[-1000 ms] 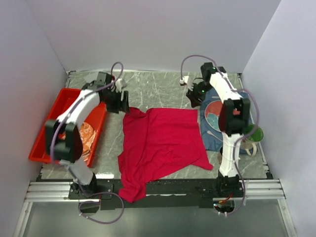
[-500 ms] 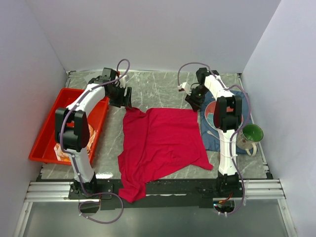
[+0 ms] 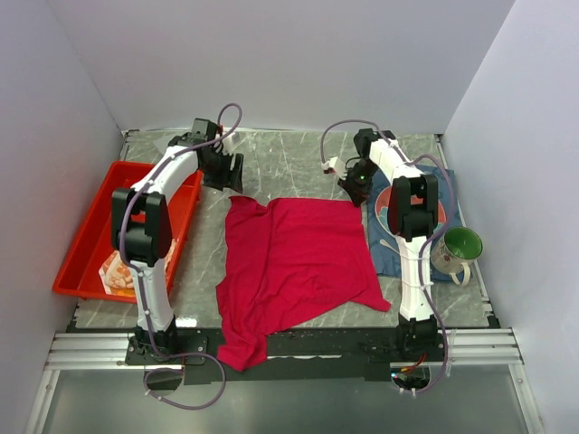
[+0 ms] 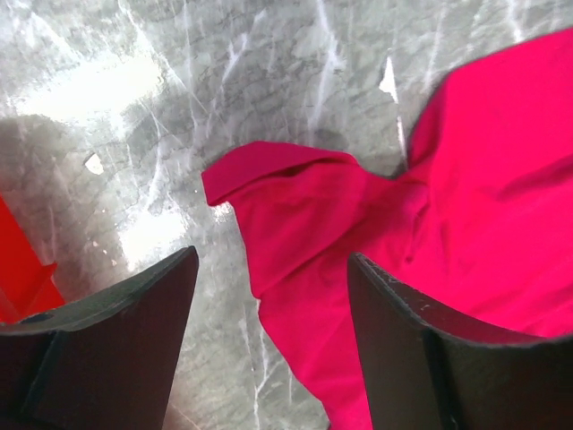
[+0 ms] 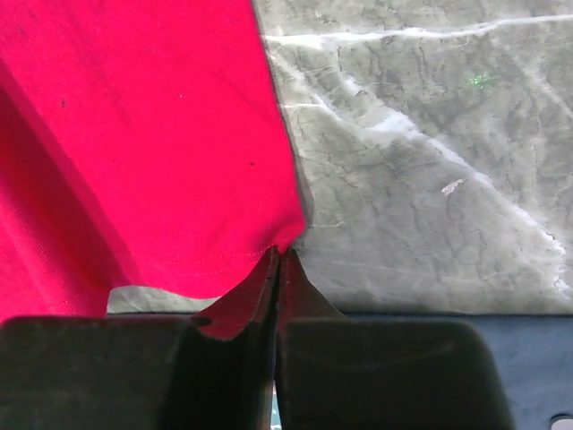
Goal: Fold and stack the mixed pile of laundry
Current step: Flatten out the T-shirt at the center of the board.
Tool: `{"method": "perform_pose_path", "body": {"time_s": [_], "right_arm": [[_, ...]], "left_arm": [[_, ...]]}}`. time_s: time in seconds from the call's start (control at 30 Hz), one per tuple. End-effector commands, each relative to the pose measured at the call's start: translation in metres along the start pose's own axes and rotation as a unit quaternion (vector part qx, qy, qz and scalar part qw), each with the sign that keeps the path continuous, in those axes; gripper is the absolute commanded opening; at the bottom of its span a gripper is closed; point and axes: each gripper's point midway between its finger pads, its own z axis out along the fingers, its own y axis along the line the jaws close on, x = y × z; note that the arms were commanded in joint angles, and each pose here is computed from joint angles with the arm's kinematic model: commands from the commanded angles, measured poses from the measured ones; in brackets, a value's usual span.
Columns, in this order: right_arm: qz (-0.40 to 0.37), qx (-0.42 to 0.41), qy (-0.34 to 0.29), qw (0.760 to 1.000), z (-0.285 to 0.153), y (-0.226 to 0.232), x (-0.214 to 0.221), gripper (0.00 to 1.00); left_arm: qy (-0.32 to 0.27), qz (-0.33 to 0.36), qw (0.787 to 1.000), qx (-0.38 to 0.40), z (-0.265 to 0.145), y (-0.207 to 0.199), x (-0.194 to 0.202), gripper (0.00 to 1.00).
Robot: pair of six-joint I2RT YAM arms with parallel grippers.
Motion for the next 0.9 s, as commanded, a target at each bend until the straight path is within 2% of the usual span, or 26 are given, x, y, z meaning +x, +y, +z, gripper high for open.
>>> {"method": "perform_pose_path", "body": {"time_s": [0.0, 0.13, 0.37, 0.57, 0.87], "right_arm": [[0.016, 0.063, -0.022, 0.998, -0.03, -0.022, -0.012, 0.0], [0.036, 0.105, -0.047, 0.993, -0.054, -0.04, -0.022, 0.0], [0.046, 0.085, -0.048, 0.994, -0.043, -0.032, -0.022, 0.0], [0.051, 0.079, -0.045, 0.995, -0.039, -0.028, -0.018, 0.0], [0.053, 0.079, -0.05, 0.994, -0.041, -0.029, -0.021, 0.0]], "left_arm": [[-0.001, 0.015, 1.0, -0.007, 0.007, 0.004, -0.009, 0.71], [0.015, 0.01, 1.0, -0.018, 0.021, 0.011, -0.008, 0.6], [0.046, 0.03, 0.998, -0.032, 0.036, 0.016, 0.005, 0.46], [0.049, 0.051, 0.995, -0.07, 0.039, 0.032, 0.005, 0.48], [0.066, 0.066, 0.994, -0.062, 0.063, 0.032, 0.006, 0.48]]}}
